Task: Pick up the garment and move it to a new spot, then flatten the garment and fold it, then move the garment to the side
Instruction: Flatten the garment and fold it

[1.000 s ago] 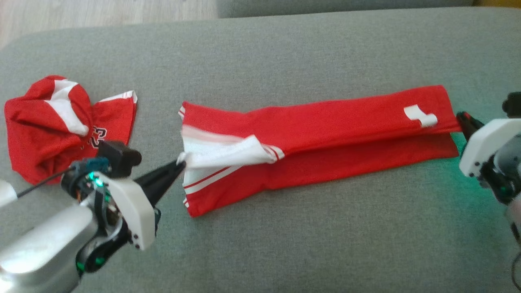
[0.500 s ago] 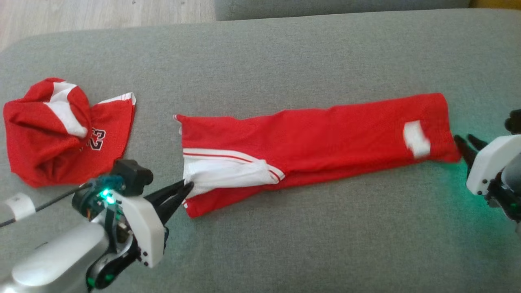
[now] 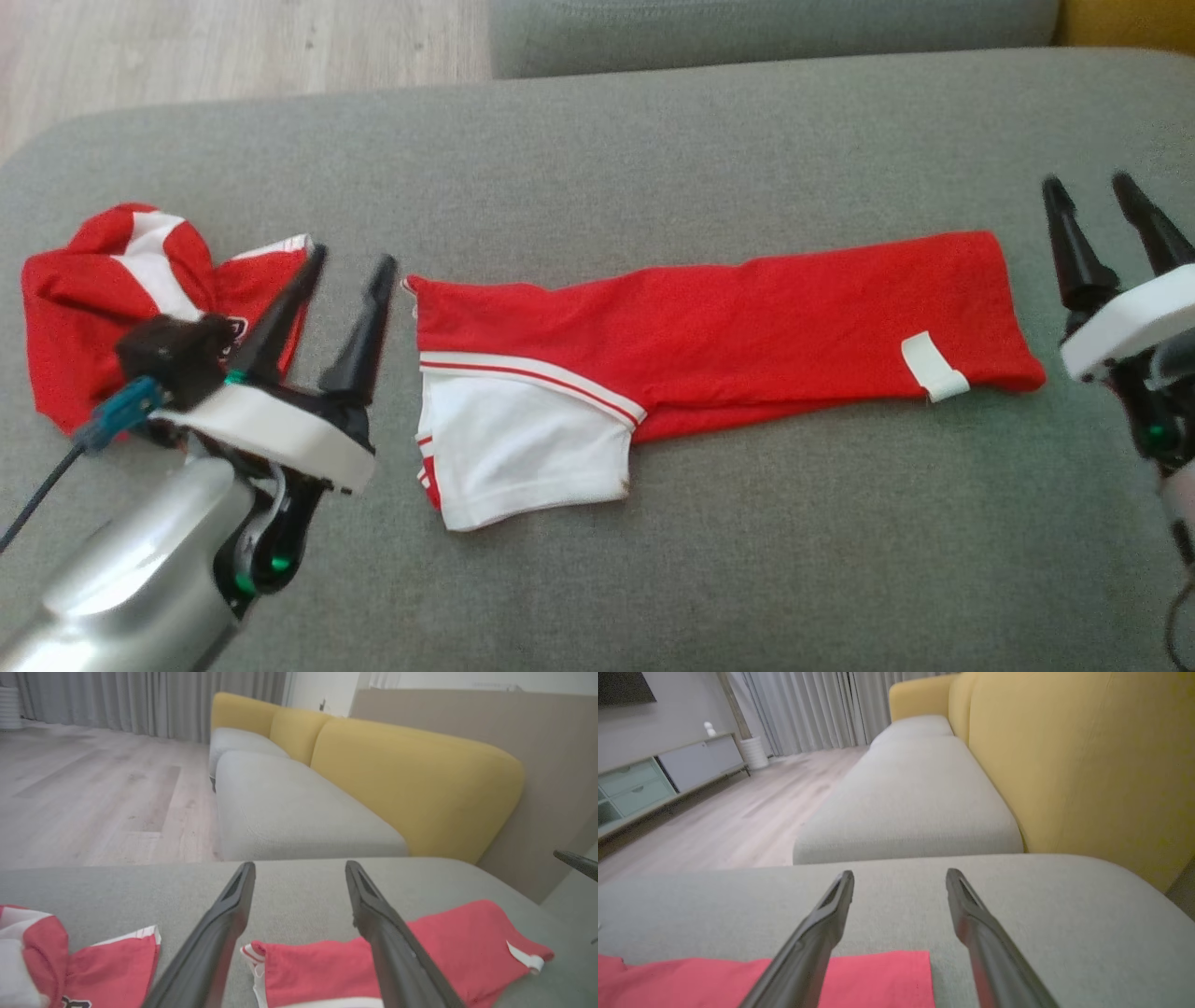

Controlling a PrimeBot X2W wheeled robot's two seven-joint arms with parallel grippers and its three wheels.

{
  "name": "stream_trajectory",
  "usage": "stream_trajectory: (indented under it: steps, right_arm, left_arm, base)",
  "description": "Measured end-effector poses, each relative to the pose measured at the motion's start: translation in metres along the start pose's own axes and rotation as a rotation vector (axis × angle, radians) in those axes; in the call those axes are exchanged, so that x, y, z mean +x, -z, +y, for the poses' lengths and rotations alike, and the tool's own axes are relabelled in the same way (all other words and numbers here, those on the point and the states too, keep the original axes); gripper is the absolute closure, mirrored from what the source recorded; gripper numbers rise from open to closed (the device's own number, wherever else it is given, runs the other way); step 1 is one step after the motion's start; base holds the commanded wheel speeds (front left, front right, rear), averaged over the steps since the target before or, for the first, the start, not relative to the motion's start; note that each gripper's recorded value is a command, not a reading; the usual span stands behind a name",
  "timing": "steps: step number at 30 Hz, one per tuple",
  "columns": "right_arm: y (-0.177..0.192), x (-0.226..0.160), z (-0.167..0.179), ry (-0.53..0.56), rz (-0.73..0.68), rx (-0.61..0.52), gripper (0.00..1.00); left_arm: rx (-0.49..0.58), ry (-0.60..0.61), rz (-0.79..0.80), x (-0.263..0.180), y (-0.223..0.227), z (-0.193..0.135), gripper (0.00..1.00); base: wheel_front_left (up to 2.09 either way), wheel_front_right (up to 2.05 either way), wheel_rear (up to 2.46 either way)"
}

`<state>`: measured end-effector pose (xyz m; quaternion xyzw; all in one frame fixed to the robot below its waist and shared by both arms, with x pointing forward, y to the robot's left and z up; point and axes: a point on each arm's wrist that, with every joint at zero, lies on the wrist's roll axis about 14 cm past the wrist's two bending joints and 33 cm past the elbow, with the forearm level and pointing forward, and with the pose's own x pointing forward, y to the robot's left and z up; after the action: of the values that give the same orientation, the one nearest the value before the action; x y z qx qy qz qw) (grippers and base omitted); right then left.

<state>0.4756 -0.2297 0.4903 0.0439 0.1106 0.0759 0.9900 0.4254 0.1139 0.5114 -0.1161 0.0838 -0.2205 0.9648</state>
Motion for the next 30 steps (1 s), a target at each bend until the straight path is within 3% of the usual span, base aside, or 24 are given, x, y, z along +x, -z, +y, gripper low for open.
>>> stream_trajectory:
  steps: [5, 8, 12, 18, 25, 30]
  right_arm:
    - [-0.029, -0.006, 0.016, -0.018, -0.184, -0.024, 0.00]
    - [-0.019, -0.015, 0.026, -0.022, -0.213, -0.028, 0.00]
    - [0.004, -0.027, 0.039, -0.017, -0.198, -0.015, 0.00]
    - [0.023, -0.033, 0.047, 0.008, -0.179, 0.001, 0.00]
    - [0.047, -0.020, 0.027, 0.093, -0.090, 0.008, 0.00]
    - [0.089, -0.009, 0.003, 0.221, 0.067, 0.112, 0.00]
  left_arm:
    - [-0.006, -0.112, -0.097, -0.005, -0.015, 0.014, 0.00]
    - [-0.016, -0.181, -0.206, -0.011, -0.033, 0.018, 0.00]
    - [-0.052, -0.258, -0.270, -0.025, -0.029, 0.022, 0.00]
    - [-0.092, -0.295, -0.229, -0.039, 0.008, 0.022, 0.00]
    - [-0.063, -0.274, -0.193, -0.028, 0.024, 0.026, 0.00]
    - [-0.072, -0.263, -0.156, -0.019, 0.039, 0.029, 0.00]
  base:
    - [0.00, 0.00, 0.00]
    - [0.00, 0.00, 0.00]
    - [0.00, 0.00, 0.00]
    - [0.00, 0.00, 0.00]
    - [0.00, 0.00, 0.00]
    - [0.00, 0.00, 0.00]
